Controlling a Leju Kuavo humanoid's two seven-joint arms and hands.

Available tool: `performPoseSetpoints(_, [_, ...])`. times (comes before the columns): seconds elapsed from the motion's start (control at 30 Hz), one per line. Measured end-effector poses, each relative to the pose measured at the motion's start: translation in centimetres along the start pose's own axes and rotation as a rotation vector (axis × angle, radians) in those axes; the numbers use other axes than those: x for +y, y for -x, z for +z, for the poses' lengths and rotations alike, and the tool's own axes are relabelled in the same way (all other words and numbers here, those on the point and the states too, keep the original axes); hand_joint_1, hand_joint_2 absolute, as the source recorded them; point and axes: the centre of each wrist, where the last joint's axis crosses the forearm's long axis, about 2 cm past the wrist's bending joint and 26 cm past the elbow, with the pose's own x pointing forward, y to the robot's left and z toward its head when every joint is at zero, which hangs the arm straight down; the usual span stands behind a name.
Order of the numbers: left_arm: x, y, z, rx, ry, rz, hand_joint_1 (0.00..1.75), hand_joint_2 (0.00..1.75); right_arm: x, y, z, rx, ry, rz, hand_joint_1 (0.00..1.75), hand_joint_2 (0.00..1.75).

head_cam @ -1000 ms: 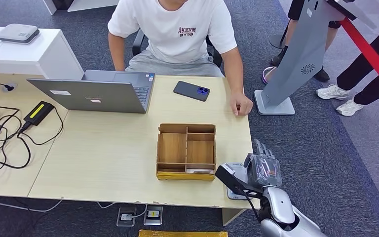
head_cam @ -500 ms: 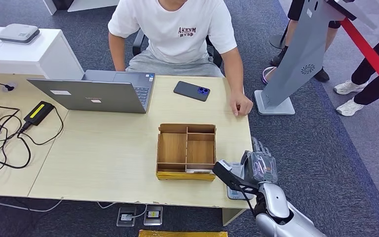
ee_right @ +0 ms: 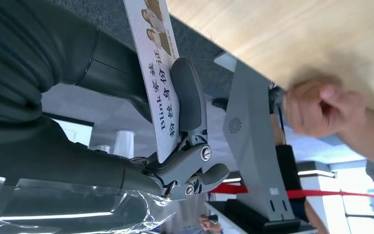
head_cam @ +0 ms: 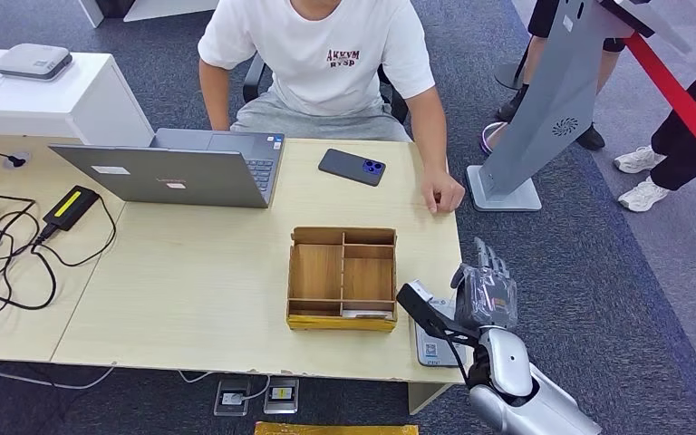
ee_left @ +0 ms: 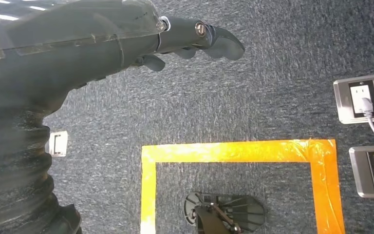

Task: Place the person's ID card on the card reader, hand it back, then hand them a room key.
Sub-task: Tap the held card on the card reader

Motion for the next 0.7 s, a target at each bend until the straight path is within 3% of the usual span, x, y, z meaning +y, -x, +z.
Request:
performPoseSetpoints(0.4, [-0.1, -0.1, 0.0, -0.018, 0.002, -0.004, 0.0, 1.75, -7.1, 0.7, -3.4, -0.007, 0.256, -0.01, 1.75, 1.75])
performPoseSetpoints(0.7, [-0.1, -1.0, -0.3, -0.009, 0.009, -0.029, 0.0, 1.75, -11.0, -0.6, -4.9, -0.074, 0.24, 0.082, 1.75, 1.75])
